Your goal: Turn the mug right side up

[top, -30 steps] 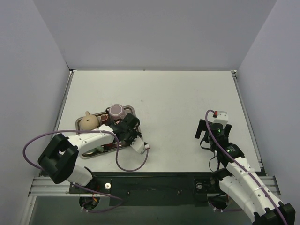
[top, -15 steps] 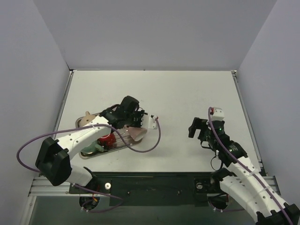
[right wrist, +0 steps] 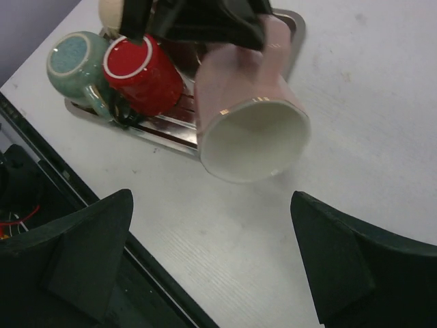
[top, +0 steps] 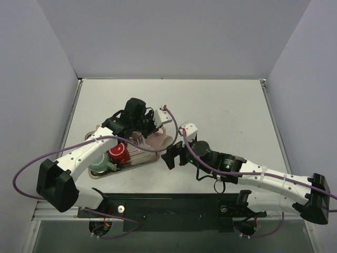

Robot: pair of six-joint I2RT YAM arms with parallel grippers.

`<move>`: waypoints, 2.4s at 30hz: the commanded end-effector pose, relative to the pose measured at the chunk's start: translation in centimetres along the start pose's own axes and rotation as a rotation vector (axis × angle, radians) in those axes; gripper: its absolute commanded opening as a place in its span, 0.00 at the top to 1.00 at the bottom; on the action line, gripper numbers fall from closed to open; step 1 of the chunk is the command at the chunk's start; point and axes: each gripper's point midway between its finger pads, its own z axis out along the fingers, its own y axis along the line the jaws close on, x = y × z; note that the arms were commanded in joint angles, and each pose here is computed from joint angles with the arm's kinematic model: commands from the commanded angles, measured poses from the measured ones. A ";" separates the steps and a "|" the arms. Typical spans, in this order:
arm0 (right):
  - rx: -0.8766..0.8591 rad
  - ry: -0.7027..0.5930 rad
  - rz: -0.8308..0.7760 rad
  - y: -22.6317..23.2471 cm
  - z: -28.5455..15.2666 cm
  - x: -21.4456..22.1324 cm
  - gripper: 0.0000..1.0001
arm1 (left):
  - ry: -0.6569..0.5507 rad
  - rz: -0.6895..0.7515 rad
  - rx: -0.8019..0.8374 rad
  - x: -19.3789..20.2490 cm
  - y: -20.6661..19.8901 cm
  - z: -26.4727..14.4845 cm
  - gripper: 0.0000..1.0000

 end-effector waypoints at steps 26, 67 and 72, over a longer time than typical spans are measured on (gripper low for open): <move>0.172 0.011 -0.027 -2.6 3.7 -2.3 1.00 | -0.364 -0.254 0.108 -9.6 -0.9 -4.7 0.65; 0.922 0.408 0.497 -30.8 -10.2 8.0 0.44 | 0.542 0.576 0.423 17.6 -6.0 -11.5 0.24; 0.870 0.334 0.484 -29.6 -10.3 6.4 0.32 | 0.502 0.708 0.463 18.2 -6.7 -10.9 0.35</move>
